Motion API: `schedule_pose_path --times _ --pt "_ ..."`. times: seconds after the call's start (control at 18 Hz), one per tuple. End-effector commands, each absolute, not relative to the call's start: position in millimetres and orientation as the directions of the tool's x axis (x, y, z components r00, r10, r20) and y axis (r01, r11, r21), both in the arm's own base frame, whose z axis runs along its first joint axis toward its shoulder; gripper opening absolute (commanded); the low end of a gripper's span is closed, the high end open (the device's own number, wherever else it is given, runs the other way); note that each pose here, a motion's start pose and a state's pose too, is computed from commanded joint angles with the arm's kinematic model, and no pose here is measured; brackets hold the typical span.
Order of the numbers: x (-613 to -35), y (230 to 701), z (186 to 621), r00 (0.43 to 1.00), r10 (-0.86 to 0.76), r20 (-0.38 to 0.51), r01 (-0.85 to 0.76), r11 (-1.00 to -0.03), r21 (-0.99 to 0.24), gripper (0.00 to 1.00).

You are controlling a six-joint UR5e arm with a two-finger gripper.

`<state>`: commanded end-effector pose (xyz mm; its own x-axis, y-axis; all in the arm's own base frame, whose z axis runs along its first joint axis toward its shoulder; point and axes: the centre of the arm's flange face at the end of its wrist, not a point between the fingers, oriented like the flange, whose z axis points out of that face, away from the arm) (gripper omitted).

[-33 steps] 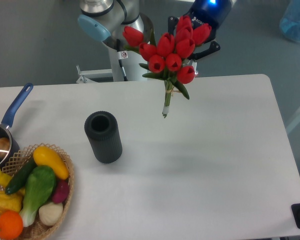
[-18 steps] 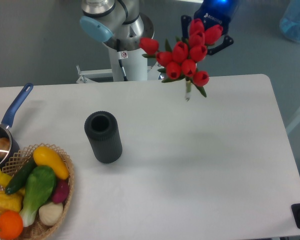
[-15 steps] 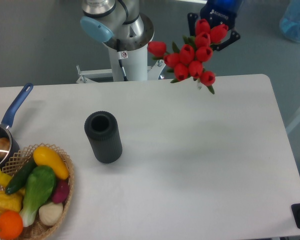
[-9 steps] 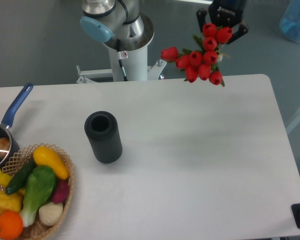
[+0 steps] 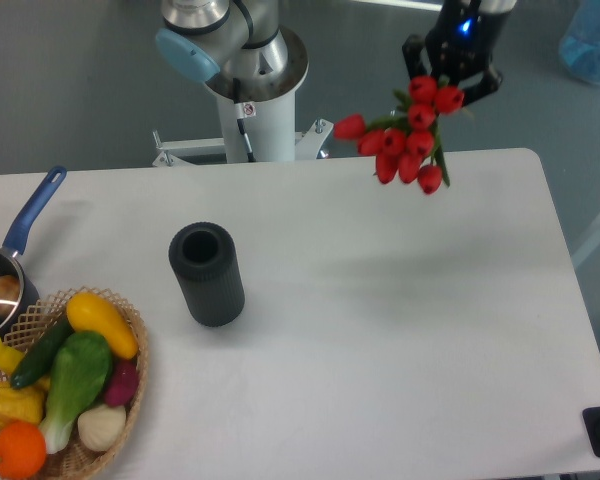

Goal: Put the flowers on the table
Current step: 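Swing the gripper down, tilting the tulips toward the table surface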

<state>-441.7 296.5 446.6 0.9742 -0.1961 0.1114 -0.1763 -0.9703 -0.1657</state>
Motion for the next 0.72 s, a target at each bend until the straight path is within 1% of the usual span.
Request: schedule_pose_path --times 0.11,0.17,0.22,0.33,0.44,0.5,0.61,0.72 --pt "-444 334 429 0.959 -0.265 0.1 -0.255 -0.961 -0.103 0.21" --pt "-443 350 420 0.957 -0.276 0.084 -0.269 -0.959 -0.086 0.21" --pt "-441 361 415 0.963 -0.257 0.074 -0.252 -0.965 -0.074 0.21" --pt "-433 383 399 0.96 -0.264 0.091 -0.259 -0.964 -0.059 0.21" --pt "-430 401 381 0.957 -0.272 0.096 -0.271 -0.962 -0.026 0.21" --pt "-429 409 368 0.962 -0.256 0.095 -0.258 -0.966 0.012 0.21" --pt "-425 425 350 0.972 -0.227 0.064 -0.232 -0.967 0.104 0.21" --pt "-426 431 338 0.977 -0.208 0.055 -0.214 -0.965 0.15 0.21"
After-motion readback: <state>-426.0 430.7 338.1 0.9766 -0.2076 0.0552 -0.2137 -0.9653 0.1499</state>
